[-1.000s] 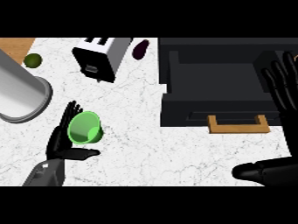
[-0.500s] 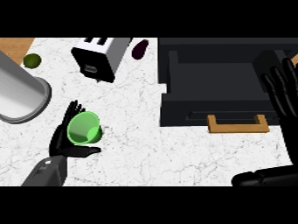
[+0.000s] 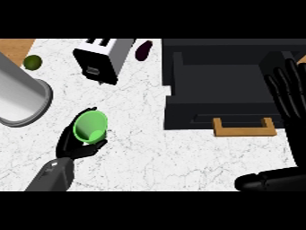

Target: Pick up the cup, place it into the drawer and close the drawer

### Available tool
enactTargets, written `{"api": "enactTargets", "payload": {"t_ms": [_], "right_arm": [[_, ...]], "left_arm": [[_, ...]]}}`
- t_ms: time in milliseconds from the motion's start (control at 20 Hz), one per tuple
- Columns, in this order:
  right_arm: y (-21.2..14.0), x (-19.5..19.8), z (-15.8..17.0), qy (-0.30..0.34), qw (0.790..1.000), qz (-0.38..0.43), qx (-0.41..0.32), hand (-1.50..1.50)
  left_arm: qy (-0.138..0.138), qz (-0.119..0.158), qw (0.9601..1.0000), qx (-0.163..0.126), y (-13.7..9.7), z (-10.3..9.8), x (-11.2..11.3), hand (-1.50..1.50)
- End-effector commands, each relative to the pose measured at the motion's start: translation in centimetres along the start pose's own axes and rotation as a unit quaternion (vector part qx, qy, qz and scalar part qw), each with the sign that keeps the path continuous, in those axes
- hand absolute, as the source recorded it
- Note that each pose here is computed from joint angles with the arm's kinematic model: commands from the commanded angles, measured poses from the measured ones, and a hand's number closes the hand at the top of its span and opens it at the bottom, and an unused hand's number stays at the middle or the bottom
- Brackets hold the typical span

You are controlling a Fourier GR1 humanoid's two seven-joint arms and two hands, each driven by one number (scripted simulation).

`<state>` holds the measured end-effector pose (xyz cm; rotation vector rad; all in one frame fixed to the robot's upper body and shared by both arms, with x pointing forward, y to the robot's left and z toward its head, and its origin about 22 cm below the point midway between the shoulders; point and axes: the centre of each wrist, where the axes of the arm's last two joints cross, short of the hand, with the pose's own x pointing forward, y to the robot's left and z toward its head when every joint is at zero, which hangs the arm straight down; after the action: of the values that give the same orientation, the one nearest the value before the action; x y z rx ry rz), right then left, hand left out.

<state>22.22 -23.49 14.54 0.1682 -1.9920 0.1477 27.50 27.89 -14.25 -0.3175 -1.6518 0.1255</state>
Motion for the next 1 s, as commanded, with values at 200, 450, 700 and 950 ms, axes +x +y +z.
{"api": "enactTargets", "payload": {"t_ms": [200,450,700,950], "right_arm": [[0.2,-1.4,-1.3,-0.002,1.0,0.009,-0.006,-1.5],[-1.0,0.2,-0.8,-0.005,1.0,-0.002,0.007,-1.5],[-1.7,0.9,-0.5,-0.002,1.0,0.009,-0.011,-1.5],[-0.5,-0.3,1.3,0.002,1.0,0.008,-0.014,-1.5]], "left_arm": [[-0.075,0.037,0.9953,-0.048,-0.4,1.2,-0.7,1.5],[-0.124,0.003,0.9921,-0.013,-0.1,-1.4,1.0,1.5],[-0.149,-0.024,0.9856,0.076,0.7,1.7,0.2,1.5],[-0.19,-0.009,0.9783,0.081,0.3,0.3,1.4,1.5]]}}
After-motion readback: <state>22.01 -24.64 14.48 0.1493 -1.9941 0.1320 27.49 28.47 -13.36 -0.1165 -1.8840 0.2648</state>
